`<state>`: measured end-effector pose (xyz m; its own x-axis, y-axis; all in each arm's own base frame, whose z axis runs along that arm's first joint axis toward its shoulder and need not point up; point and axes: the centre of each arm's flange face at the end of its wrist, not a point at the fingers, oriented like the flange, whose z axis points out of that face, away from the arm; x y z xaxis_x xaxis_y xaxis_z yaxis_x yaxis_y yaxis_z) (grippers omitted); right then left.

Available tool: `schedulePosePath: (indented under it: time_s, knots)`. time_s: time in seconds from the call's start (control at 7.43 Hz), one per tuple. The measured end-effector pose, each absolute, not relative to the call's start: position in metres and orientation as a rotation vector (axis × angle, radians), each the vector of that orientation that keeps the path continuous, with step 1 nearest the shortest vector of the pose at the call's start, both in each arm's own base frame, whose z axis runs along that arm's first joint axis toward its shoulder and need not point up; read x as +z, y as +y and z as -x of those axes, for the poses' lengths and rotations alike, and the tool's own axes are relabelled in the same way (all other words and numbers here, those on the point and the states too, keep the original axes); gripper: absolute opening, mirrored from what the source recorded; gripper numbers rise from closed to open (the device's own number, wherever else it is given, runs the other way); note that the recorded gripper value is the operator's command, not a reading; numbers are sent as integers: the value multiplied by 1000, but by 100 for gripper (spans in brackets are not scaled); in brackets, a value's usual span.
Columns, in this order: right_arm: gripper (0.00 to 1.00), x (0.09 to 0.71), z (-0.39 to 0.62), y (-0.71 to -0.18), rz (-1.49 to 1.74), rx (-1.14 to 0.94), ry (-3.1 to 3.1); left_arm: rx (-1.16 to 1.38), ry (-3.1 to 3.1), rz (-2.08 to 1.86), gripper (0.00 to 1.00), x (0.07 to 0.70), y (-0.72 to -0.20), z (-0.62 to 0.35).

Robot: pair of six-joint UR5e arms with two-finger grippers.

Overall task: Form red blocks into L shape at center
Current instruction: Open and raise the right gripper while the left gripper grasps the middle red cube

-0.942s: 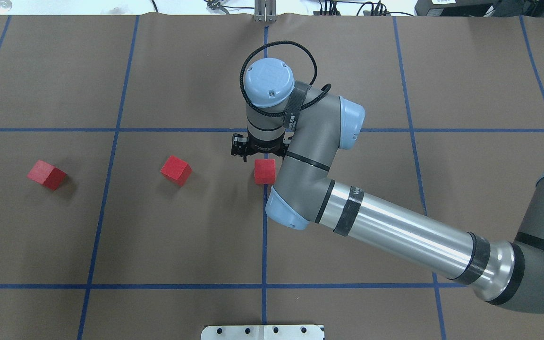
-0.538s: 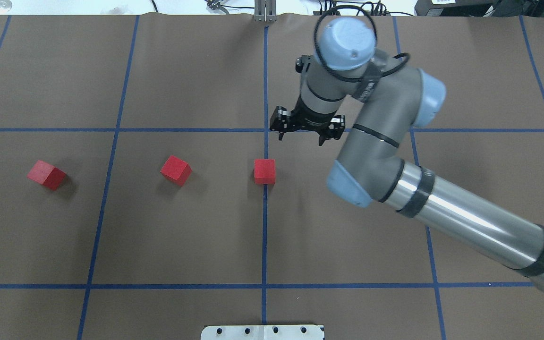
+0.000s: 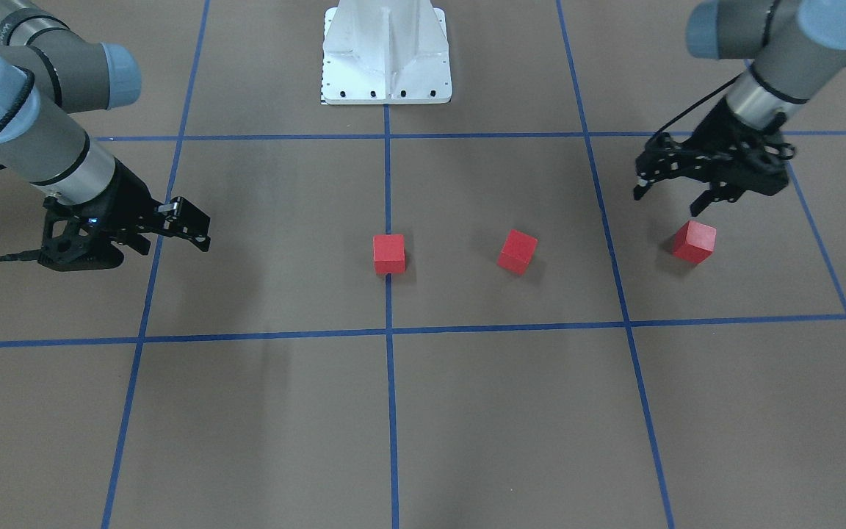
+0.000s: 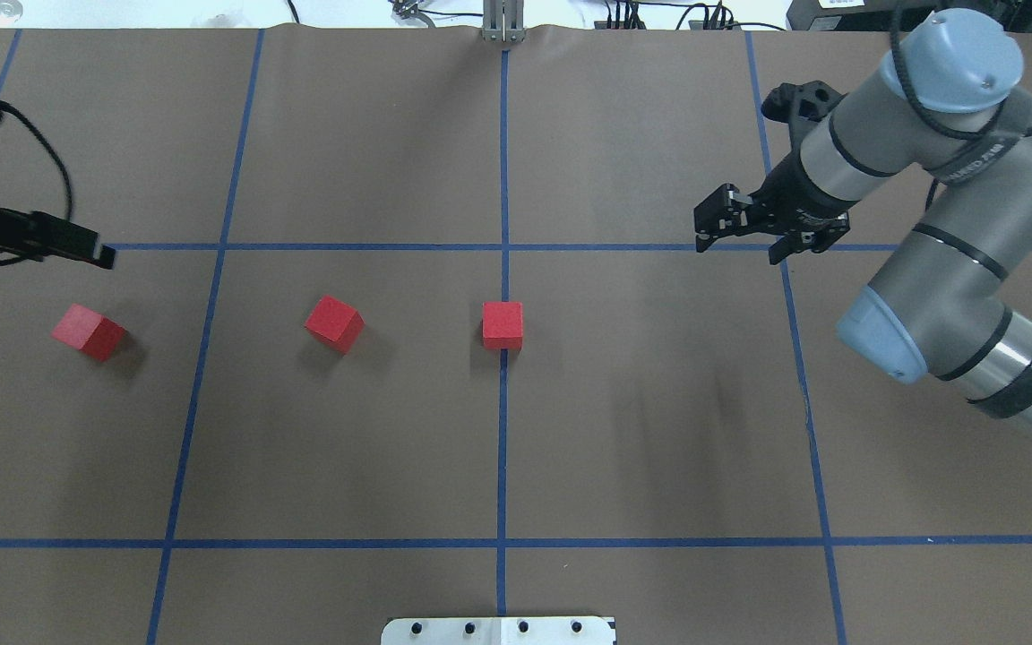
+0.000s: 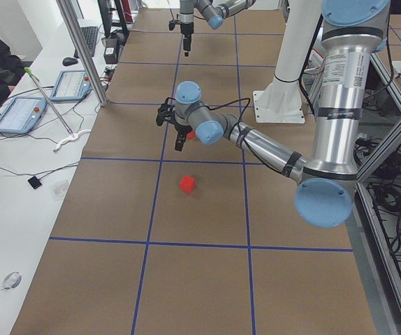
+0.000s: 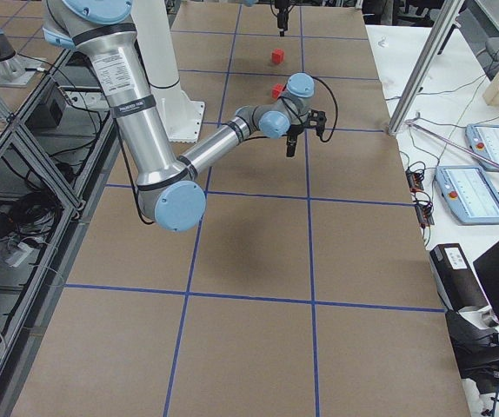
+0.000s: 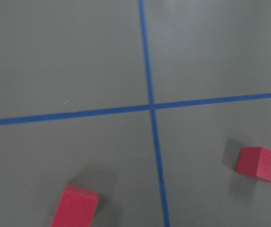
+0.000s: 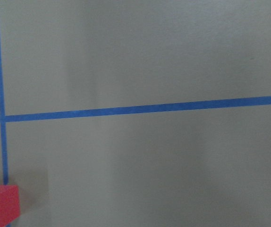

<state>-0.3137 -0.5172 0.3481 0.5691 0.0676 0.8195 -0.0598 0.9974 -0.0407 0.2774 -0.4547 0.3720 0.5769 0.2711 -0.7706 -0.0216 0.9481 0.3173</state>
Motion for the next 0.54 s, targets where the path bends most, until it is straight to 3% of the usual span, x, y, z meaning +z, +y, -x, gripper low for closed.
schedulePosePath:
  time_s: [0.54]
  knots:
    - [99,372,300,-517,13,95,-933,286,905,-235,100,320,-454,-439]
